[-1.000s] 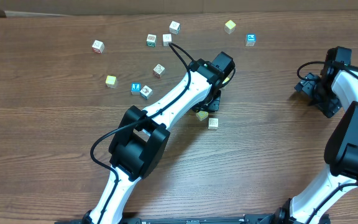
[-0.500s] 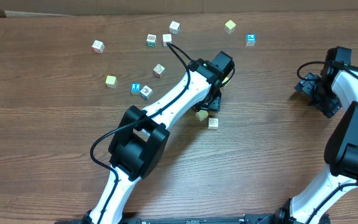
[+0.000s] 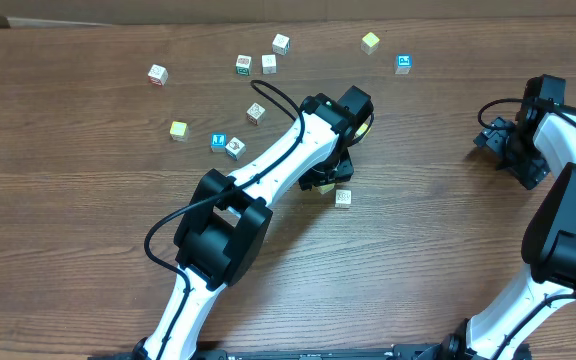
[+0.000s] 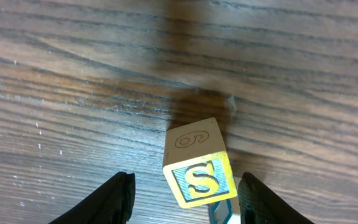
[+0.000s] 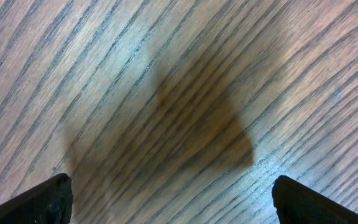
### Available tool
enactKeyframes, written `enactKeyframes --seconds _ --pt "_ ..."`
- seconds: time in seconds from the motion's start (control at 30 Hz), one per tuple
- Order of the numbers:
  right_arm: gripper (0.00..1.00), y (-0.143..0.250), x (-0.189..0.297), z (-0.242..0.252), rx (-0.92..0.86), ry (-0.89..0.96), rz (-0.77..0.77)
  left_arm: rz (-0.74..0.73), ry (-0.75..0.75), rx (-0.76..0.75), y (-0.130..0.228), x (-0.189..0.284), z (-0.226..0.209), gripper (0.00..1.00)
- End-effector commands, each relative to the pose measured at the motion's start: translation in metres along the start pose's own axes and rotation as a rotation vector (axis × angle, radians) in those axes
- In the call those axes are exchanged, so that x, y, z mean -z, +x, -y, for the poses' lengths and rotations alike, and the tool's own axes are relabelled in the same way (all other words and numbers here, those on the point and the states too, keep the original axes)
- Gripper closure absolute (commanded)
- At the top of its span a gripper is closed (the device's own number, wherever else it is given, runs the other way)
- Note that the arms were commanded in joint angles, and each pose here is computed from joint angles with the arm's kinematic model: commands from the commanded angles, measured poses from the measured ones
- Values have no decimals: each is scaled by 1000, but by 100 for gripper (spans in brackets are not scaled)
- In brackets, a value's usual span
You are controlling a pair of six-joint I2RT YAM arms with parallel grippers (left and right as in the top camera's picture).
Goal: Form a circle
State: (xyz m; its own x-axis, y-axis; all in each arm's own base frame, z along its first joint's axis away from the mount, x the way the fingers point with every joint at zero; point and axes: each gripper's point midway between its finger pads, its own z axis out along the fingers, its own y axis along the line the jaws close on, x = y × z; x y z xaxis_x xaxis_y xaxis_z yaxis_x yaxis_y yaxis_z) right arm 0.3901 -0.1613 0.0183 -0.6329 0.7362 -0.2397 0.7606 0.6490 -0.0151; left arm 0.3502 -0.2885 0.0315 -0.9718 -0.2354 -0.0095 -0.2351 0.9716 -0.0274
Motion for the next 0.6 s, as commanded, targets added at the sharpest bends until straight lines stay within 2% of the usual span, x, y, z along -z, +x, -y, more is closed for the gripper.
enactKeyframes --seconds 0.0,0.17,0.57 --pt "0 -4 9 -1 -6 -10 24 -16 -10 94 3 -7 -1 50" --pt "0 -4 9 -1 -6 -10 24 -9 -3 99 2 -7 1 59" --pt "0 -4 9 -1 -6 -10 24 -3 11 94 4 -25 3 62"
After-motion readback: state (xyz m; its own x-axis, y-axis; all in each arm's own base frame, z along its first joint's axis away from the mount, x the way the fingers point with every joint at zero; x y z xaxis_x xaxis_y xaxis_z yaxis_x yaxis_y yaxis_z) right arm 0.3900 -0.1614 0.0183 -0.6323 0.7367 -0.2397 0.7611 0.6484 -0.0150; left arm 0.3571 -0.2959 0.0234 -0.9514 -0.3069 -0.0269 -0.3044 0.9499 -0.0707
